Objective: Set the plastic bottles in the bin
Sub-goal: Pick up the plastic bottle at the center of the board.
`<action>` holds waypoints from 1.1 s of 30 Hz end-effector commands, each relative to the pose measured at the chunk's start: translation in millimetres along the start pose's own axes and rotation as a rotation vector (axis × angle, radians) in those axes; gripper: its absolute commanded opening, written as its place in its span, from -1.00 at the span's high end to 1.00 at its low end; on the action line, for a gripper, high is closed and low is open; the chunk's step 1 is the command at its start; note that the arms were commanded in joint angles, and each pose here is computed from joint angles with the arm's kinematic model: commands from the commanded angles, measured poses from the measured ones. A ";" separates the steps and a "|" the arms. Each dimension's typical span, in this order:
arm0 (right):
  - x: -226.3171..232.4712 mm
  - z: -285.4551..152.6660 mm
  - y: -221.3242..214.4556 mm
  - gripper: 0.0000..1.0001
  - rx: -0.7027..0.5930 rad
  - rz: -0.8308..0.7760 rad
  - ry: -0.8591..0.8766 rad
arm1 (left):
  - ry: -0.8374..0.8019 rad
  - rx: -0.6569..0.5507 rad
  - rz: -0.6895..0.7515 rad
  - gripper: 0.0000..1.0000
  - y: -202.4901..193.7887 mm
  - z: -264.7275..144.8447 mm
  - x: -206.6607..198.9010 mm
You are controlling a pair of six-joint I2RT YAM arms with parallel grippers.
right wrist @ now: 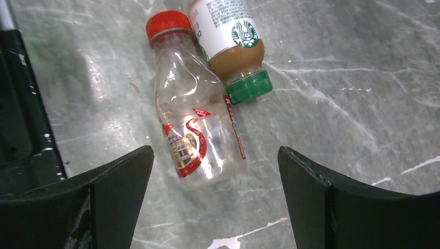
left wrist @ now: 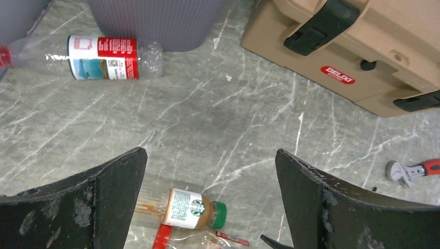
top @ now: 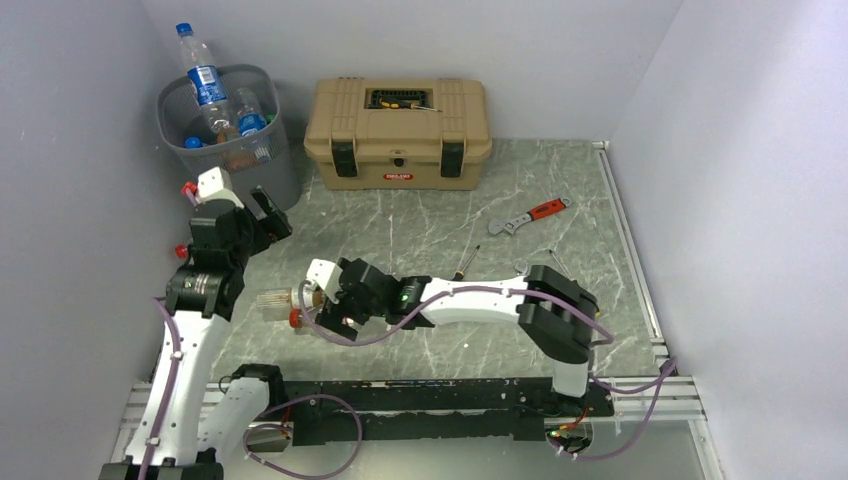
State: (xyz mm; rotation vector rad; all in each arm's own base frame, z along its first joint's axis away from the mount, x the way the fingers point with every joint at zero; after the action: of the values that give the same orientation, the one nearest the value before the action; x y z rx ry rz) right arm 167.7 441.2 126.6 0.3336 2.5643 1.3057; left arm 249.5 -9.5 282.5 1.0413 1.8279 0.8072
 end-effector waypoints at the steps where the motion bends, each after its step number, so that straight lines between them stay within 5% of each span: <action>1: 2.2 14.4 3.6 -0.88 0.037 -0.104 0.036 | 0.015 -0.109 -0.003 -0.99 -4.0 -7.1 12.1; 12: 14.1 46.9 -18.7 -0.79 0.156 -0.142 0.133 | 0.015 -0.132 0.011 -0.99 -8.6 -20.1 14.1; 25: 21.1 34.0 -37.4 -0.14 0.174 -0.121 0.160 | -0.013 -0.126 0.018 -0.99 -11.6 -21.3 10.5; 33: 27.7 -24.6 -23.1 0.20 0.084 -0.099 0.136 | 0.003 -0.130 0.020 -0.99 -10.9 -20.9 12.6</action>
State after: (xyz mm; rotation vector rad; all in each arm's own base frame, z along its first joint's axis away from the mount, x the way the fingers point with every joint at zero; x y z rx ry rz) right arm 143.5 420.7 62.2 0.1256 2.8260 1.0237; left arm 222.0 -8.6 268.4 1.0063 1.7752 0.8867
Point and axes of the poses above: each gripper's point midway between its finger pads, its own z axis out along the fingers, its own x axis along the line the jaws close on, y = z × x, the point moved 4 cm from there along -z, back along the fingers, and after that the axes turned 1 degree about -z, right-handed, at the moved point
